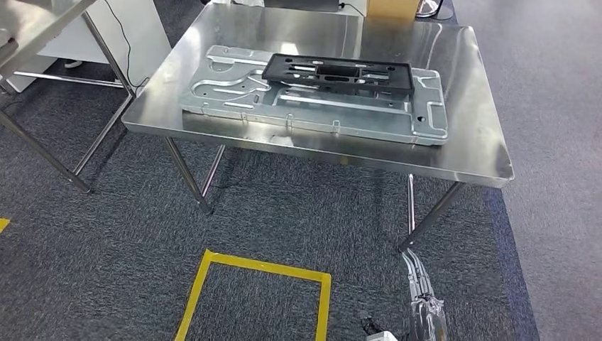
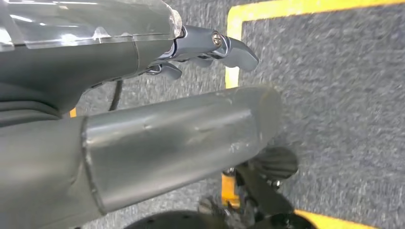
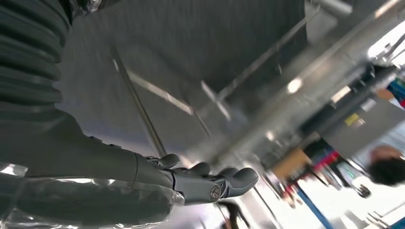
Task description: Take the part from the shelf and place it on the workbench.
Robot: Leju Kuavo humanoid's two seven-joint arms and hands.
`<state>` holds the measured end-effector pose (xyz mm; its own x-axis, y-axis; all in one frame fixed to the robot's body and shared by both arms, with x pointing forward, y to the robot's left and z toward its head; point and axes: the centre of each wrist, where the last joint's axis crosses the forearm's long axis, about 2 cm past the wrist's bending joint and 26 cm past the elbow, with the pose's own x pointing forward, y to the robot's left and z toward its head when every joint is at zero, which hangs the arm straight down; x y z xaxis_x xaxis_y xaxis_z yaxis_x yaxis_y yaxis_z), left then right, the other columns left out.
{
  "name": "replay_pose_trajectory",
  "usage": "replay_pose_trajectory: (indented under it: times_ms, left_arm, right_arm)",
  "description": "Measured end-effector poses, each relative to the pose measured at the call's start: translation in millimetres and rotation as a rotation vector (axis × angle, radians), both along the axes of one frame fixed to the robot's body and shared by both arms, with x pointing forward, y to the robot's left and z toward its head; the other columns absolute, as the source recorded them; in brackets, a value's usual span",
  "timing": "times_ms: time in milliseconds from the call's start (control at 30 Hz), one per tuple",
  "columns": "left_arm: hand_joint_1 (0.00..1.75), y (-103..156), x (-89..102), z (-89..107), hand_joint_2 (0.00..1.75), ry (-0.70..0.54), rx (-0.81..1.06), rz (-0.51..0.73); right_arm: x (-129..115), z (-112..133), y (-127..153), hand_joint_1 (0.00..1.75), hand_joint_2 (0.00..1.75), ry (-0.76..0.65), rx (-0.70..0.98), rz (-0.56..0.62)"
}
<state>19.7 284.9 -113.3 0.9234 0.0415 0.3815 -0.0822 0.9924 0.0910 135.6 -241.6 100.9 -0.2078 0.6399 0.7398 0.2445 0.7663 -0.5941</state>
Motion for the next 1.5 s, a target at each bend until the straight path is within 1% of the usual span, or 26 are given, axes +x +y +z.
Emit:
replay_pose_trajectory:
  times_ms: [33, 67, 100, 133, 200, 267, 367, 467, 533, 600, 767, 900, 1067, 1233, 1500]
  left_arm:
    - [0.0, -1, -0.3, 0.0, 0.0, 0.0, 0.0, 0.009]
    - [0.0, -3, -0.8, 0.0, 0.0, 0.001, 0.001, 0.02]
    - [0.0, -4, -1.5, 0.0, 0.0, 0.002, 0.002, 0.029]
    - [0.0, -4, -2.4, -0.1, 0.0, 0.004, 0.002, 0.038]
    - [0.0, -6, -5.2, -0.2, 0.0, 0.009, 0.001, 0.058]
    - [0.0, -9, -7.2, -0.2, 0.0, 0.013, 0.001, 0.075]
    - [0.0, -11, -8.3, -0.1, 0.0, 0.016, 0.008, 0.09]
    - [0.0, -12, -8.2, 0.0, 0.0, 0.021, 0.017, 0.099]
    - [0.0, -14, -6.5, 0.1, 0.0, 0.02, 0.019, 0.104]
    - [0.0, -15, -5.2, 0.3, 0.0, 0.018, 0.017, 0.108]
    - [0.0, -19, -6.9, 0.4, 0.0, 0.022, 0.014, 0.116]
    - [0.0, -18, -8.4, 0.3, 0.0, 0.025, 0.017, 0.118]
    - [0.0, -23, -4.7, 0.8, 0.0, 0.024, 0.014, 0.116]
    - [0.0, -22, -2.8, 1.0, 0.0, 0.024, 0.024, 0.112]
    - [0.0, -20, -3.9, 0.8, 0.0, 0.031, 0.041, 0.104]
  right_arm:
    - [-2, -12, -7, 0.0, 0.0, 0.034, 0.036, 0.016]
    - [-4, -28, -16, 0.0, 0.0, 0.071, 0.08, 0.014]
    - [-8, -45, -27, 0.0, 0.0, 0.117, 0.13, -0.014]
    - [-15, -65, -39, 0.0, 0.0, 0.179, 0.185, -0.071]
    - [-33, -102, -58, 0.0, 0.0, 0.337, 0.291, -0.221]
    - [-56, -133, -68, 0.0, 0.0, 0.498, 0.389, -0.361]
    - [-90, -165, -63, 0.0, 0.0, 0.72, 0.509, -0.553]
    - [-112, -183, -47, 0.0, 0.0, 0.924, 0.606, -0.696]
    - [-120, -190, -37, 0.0, 0.0, 1.021, 0.672, -0.759]
    - [-125, -195, -30, 0.0, 0.0, 1.071, 0.727, -0.798]
    - [-130, -200, -18, 0.0, 0.0, 1.123, 0.804, -0.84]
    - [-132, -201, -12, 0.0, 0.0, 1.169, 0.827, -0.847]
    - [-136, -204, -7, 0.0, 0.0, 1.276, 0.807, -0.795]
    - [-131, -206, 1, 0.0, 0.0, 1.316, 0.794, -0.692]
    - [-129, -208, 8, 0.0, 0.0, 1.393, 0.75, -0.589]
